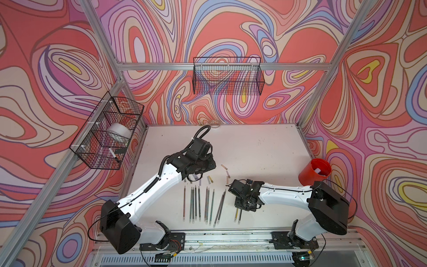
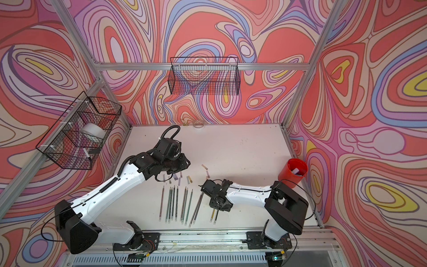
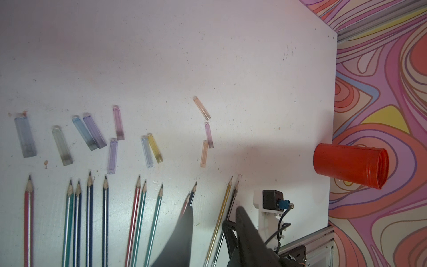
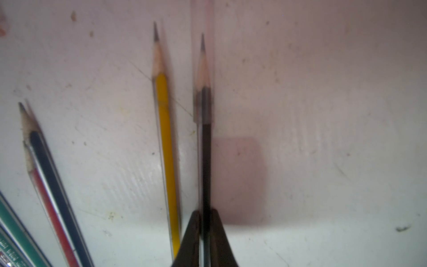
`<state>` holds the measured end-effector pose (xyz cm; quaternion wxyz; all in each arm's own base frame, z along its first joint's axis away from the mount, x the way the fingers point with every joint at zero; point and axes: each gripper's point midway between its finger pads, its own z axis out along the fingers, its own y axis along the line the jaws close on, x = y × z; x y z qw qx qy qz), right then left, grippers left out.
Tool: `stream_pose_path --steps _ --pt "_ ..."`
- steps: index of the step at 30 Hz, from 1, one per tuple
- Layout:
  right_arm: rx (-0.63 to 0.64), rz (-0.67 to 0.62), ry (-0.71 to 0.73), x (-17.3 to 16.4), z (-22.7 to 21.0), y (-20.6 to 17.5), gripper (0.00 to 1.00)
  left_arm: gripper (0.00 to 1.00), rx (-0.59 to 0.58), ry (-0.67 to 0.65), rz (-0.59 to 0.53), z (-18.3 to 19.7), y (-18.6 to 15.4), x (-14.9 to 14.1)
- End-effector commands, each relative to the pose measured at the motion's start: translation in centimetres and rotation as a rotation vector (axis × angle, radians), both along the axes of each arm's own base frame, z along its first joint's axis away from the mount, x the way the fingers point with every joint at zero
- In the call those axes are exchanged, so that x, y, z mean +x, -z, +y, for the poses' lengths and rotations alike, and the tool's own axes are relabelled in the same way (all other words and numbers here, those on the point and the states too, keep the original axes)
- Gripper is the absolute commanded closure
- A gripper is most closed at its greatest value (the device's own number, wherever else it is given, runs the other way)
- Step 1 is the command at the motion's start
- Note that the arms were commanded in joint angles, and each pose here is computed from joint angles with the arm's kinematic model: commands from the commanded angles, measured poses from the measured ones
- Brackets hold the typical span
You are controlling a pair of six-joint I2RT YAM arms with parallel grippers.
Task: Remove the protective cover of the pencils
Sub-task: Pick up the pencil from the center of the board, then remove the protective sleeve from the pencil.
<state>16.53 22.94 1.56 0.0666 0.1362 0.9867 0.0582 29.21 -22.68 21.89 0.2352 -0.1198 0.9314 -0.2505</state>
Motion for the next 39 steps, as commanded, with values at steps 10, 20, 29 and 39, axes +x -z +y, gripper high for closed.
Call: stream_pose_path --steps 10,20,29,39 --pt "0.018 -0.070 -0.039 0.6 -0.4 -2.1 0.94 0.62 -0.121 0.031 -0.016 -1.4 -2.0 -0.4" --pt "0.148 -0.279 -0.122 2.7 0.6 -9.3 0.95 0.49 -0.266 0.142 -0.034 -4.5 -3.9 -0.5" --pt "0.360 -0.395 -0.242 3.1 4.0 -14.4 0.96 0.44 -0.334 0.186 -0.028 -5.9 -3.8 -0.6" --pt "0.506 -0.464 -0.333 2.8 6.3 -17.9 0.96 0.44 -0.332 0.200 -0.003 -6.7 -2.1 -0.9"
